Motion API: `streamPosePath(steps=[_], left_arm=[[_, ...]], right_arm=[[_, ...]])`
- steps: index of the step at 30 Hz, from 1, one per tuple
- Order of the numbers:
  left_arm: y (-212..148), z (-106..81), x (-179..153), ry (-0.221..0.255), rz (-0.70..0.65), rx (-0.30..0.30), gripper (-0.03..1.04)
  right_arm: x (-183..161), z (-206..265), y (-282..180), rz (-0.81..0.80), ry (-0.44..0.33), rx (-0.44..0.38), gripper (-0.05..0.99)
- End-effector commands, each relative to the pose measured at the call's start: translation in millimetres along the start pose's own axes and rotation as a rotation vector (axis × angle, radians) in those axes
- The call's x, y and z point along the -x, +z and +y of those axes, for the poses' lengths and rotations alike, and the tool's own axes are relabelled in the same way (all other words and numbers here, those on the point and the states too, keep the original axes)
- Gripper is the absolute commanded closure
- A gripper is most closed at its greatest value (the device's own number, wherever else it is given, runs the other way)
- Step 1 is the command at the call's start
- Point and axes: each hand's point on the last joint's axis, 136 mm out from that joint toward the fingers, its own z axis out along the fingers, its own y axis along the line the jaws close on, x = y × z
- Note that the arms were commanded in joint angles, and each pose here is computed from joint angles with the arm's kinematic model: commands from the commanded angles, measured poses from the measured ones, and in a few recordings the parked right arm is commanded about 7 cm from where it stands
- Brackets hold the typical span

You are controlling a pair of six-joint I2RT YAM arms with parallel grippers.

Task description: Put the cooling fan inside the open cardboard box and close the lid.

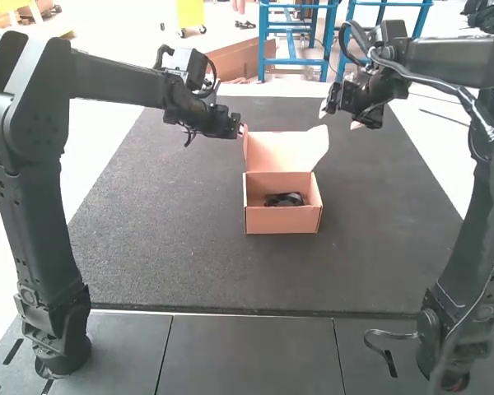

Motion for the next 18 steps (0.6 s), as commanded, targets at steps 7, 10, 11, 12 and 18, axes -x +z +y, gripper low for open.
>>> streamPosePath(steps=[7, 10, 11, 12, 18], left_arm=[[-4.5, -7.7, 11.7, -0.012, -0.015, -0.023, 0.04], [-4.3, -10.7, 10.2, -0.008, -0.009, -0.027, 0.04], [-4.3, -11.2, 10.1, -0.007, -0.009, -0.027, 0.04], [-4.8, -11.3, 10.3, -0.007, -0.009, -0.027, 0.04], [-5.2, -11.6, 10.0, -0.009, -0.009, -0.029, 0.04]], right_arm=[[5.0, 18.7, 6.6, 0.000, -0.037, 0.038, 0.20], [5.1, 21.1, 7.0, 0.000, -0.039, 0.041, 0.24], [4.1, 21.7, 7.7, 0.004, -0.040, 0.043, 0.26], [1.4, 23.0, 9.4, 0.013, -0.040, 0.047, 0.26], [-3.8, 24.7, 12.2, 0.031, -0.043, 0.050, 0.33]])
